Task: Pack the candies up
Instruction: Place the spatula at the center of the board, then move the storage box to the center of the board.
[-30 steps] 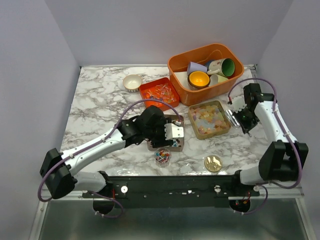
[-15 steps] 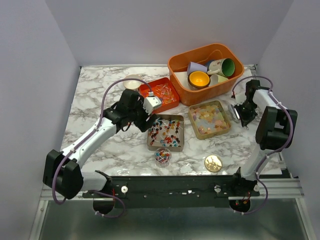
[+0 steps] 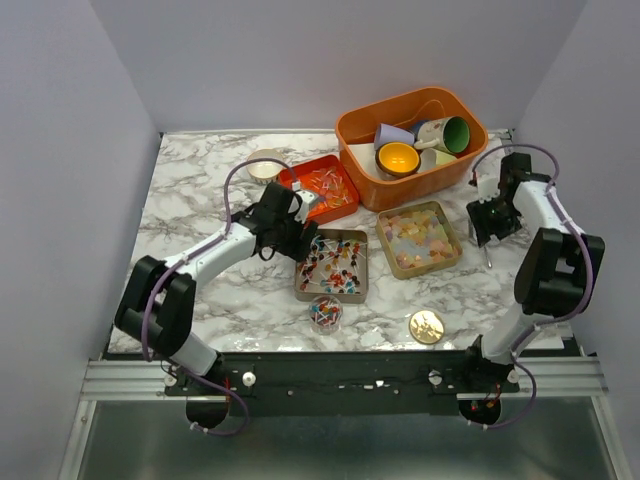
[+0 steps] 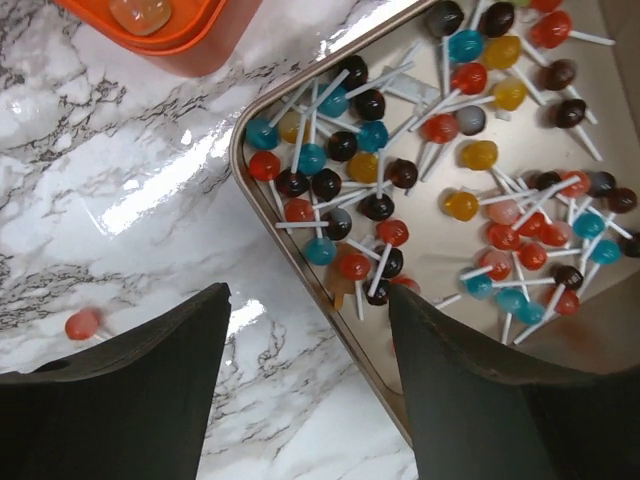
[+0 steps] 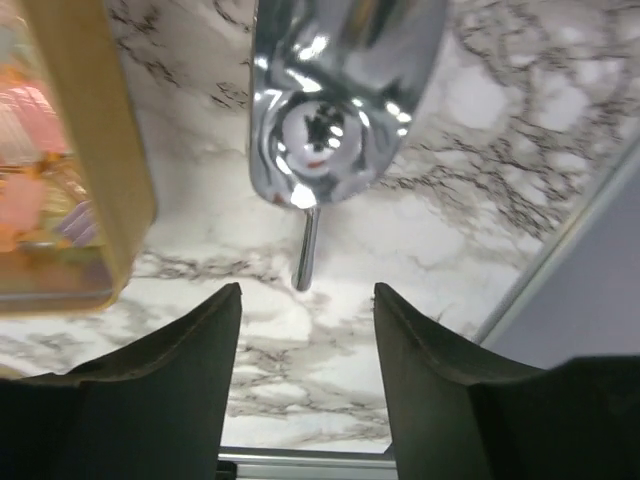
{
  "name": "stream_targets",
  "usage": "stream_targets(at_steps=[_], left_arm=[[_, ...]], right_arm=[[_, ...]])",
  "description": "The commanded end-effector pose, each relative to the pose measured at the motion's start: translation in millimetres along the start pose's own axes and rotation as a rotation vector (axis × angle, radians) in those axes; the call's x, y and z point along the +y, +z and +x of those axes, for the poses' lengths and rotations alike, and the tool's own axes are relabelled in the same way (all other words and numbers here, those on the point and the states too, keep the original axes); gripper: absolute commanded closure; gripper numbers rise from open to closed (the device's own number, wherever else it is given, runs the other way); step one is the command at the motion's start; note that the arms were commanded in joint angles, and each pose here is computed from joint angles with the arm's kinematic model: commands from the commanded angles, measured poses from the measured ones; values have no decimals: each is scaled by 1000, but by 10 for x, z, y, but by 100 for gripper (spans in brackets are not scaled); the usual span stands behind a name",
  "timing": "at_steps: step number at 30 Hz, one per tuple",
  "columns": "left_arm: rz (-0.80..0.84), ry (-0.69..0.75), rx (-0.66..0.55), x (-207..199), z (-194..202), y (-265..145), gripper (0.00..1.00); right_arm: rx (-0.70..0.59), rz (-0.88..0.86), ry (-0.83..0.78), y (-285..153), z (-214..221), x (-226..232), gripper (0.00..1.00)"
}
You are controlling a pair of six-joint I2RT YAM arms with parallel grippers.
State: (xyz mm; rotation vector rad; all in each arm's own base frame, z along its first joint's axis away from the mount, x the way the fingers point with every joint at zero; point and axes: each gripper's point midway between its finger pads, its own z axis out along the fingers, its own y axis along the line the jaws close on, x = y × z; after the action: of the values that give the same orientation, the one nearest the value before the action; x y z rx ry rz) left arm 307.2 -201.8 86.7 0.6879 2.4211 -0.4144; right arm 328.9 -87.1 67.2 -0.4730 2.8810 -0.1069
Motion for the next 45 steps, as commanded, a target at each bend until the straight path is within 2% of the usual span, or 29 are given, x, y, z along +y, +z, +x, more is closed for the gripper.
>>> stream_targets(at_steps=[1,3,6,7,10,12,18,26,33,34,36,38,40,44,45], left_arm=[[-90,-86,-10,159,-96,166,32],[-107,-95,-10,190,-105,197,37],[-120,-122,-3,243,-101,240,53],[-128,-147,-4,258,-102,245,68],[-167,-192,-6,350,-105,227,92],[-182,-220,-2,394,-88,207,99],[-245,-282,-4,592,-5,119,100],[-341,-476,-17,1069,103,48,100],[-355,-551,-44,1168,25,52,100],[-354,-555,-47,1161,13,16,76],[-329,-551,-51,1127,-14,-34,50],[-268,-526,-70,1036,-90,-155,34],[-188,-439,-102,906,-186,-288,29],[-26,-260,-144,593,-324,-564,1],[91,-211,-150,382,-307,-600,1]], right_arm=[[-203,-29,54,-698,-276,87,35],[-283,-41,40,-910,-333,159,34],[-350,-103,0,-1014,-332,335,34],[-364,-109,-6,-1042,-287,385,34],[-350,-155,4,-1025,-197,508,34],[-325,-188,15,-979,-126,583,34],[-332,-238,37,-985,-140,672,34],[-360,-265,20,-1090,-229,697,34],[-383,-299,-32,-1159,-235,815,34],[-380,-301,-32,-1158,-237,819,34],[-382,-307,-31,-1164,-256,823,34],[-384,-308,-32,-1169,-274,828,34],[-390,-309,-35,-1187,-292,829,34],[-396,-308,-41,-1224,-299,832,34],[-395,-308,-42,-1228,-293,835,34]])
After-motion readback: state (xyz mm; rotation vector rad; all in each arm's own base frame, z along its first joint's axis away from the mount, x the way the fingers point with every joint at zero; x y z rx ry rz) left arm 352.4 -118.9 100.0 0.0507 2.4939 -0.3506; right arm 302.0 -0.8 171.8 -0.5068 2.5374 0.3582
